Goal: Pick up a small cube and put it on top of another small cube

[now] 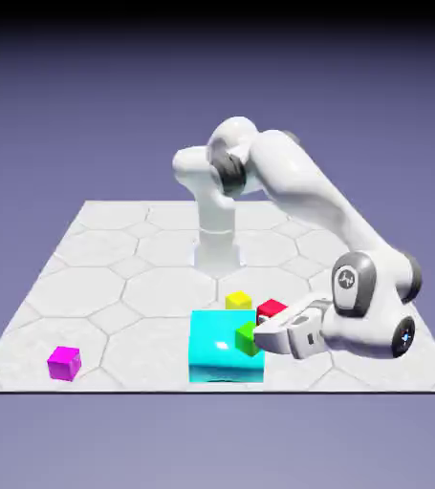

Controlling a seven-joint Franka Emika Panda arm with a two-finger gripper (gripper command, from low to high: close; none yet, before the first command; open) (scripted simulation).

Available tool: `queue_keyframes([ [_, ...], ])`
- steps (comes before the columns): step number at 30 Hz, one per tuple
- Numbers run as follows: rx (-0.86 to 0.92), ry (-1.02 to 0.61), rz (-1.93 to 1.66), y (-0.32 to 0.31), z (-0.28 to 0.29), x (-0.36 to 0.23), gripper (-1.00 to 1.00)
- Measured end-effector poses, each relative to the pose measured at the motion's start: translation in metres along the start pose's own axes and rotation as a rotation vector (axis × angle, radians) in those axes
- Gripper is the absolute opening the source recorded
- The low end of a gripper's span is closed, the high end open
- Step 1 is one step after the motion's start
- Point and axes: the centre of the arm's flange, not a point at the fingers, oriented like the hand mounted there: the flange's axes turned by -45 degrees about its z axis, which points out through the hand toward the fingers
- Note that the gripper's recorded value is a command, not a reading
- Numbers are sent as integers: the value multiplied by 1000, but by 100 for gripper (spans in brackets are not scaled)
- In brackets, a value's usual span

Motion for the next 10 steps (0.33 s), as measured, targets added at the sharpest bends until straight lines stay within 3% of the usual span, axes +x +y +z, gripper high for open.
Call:
queue_keyframes([
  [8, 1, 0, 0, -1, 50, 16, -100],
  [9, 1, 0, 0, -1, 51, 16, 100],
  [10, 0, 0, 0, -1, 51, 16, 100],
])
